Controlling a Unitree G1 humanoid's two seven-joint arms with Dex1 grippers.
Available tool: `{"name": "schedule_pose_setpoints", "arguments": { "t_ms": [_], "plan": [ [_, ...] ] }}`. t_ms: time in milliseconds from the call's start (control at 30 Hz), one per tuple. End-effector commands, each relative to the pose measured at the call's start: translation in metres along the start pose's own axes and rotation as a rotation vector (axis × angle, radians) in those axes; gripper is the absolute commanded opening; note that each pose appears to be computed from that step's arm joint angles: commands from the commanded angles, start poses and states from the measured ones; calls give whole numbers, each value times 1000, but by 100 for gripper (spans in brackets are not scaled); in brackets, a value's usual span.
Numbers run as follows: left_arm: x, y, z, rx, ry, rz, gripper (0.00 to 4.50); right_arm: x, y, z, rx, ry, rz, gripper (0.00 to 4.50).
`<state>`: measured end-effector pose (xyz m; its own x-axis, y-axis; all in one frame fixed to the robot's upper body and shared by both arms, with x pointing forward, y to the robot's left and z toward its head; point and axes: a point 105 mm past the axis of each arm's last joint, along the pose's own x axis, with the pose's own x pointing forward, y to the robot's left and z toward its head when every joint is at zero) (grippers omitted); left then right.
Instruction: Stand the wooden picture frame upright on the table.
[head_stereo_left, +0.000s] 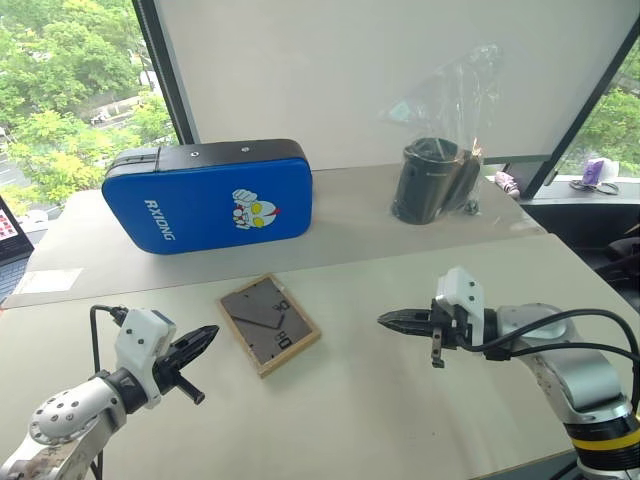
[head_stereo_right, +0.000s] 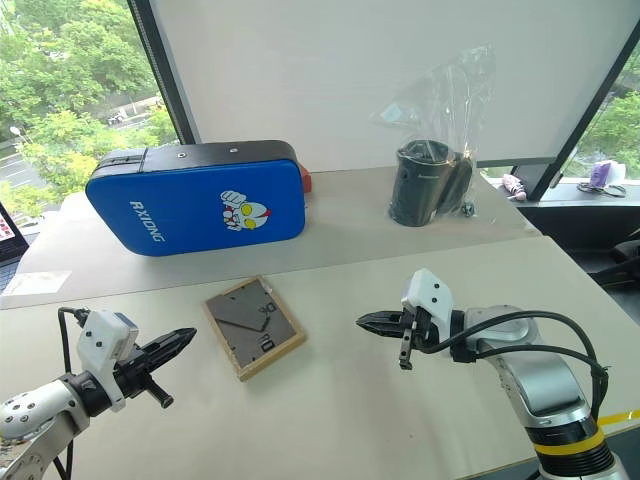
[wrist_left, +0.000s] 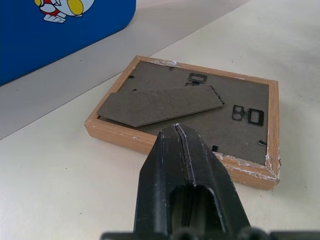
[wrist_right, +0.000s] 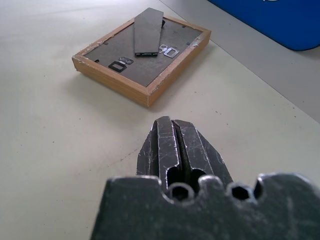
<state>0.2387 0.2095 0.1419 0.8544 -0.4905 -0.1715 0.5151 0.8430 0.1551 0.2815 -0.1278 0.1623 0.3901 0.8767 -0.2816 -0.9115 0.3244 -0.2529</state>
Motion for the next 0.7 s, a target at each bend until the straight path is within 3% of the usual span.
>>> {"name": "schedule_pose_setpoints", "arguments": {
  "t_ms": [33,200,333,700],
  "plan": [
    [-4,2,4,44,6,9,0,9,-11,-2,-59,26,-40,1],
    [-6,28,-35,76,151,127,0,49,-53,-33,-131,200,-177,1],
    [8,35,-49,91,199,187,0,84,-69,-38,-165,221,-213,1],
    [66,17,-60,234,281,158,0,151,-51,-27,-252,224,-108,1]
  ]
}}
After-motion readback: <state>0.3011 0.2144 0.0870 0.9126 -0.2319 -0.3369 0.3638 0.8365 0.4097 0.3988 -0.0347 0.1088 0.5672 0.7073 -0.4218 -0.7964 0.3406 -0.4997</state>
